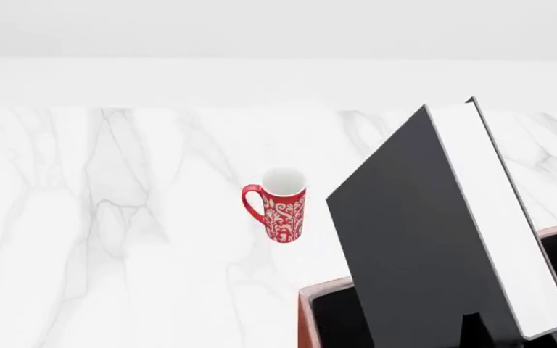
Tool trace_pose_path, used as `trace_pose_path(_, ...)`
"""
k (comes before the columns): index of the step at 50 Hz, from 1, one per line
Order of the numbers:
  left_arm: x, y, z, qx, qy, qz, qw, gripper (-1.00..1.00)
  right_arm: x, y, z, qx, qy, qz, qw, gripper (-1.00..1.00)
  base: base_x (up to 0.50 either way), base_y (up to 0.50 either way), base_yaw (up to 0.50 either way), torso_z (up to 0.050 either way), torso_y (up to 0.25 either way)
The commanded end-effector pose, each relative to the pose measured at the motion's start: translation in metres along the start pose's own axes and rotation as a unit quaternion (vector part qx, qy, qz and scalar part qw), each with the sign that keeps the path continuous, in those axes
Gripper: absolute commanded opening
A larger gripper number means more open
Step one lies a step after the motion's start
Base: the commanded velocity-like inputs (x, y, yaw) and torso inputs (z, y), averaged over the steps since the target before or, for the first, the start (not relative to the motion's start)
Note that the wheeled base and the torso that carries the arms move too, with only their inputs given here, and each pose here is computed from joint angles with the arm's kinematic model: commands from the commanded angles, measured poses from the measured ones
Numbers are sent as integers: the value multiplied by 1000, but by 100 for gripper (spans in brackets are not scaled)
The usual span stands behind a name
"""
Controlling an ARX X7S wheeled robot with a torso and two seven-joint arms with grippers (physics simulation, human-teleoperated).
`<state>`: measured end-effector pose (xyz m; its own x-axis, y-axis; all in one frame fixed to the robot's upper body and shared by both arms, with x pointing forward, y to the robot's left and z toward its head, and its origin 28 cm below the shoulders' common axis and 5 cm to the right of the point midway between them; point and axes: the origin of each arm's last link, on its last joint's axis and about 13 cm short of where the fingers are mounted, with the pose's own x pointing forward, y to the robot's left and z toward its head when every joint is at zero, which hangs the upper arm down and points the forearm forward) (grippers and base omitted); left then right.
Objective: Pick up the book and place it in the left compartment of the caddy.
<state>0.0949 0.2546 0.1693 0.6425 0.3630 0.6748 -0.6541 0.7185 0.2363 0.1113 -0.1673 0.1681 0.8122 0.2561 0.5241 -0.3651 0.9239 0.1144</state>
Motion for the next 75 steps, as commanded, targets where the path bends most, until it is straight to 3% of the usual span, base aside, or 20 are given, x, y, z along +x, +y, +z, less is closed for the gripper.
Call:
trace_pose_path(1, -1, 2, 0, 0, 0, 3, 1000, 100, 6, 1, 13, -44, -50, 7, 998, -100, 0, 0, 0, 0, 0)
trace_pose_path(17, -1, 2, 0, 1, 0, 3, 1000, 100, -9, 7, 8, -81, -37, -2, 996, -100, 0, 0, 0, 0, 1)
trace_pose_path(26, 0, 0, 0, 4, -1, 1, 1000, 100, -15, 5, 2, -81, -27, -11, 996, -100, 0, 0, 0, 0, 0)
trace_pose_path(39, -1, 1, 0, 5, -1, 2, 1000, 100, -23, -12, -29, -48, 18, -44, 998, -100, 0, 0, 0, 1, 1)
trace_pose_path(48, 2, -3, 0, 3, 1, 0, 1000, 100, -28, -22, -44, -54, 31, -52, 997, -100, 0, 0, 0, 0, 1)
trace_pose_path(75, 6, -8, 0, 6, 2, -3, 1000, 100, -40, -25, -74, -42, 77, -54, 995, -100, 0, 0, 0, 0, 1)
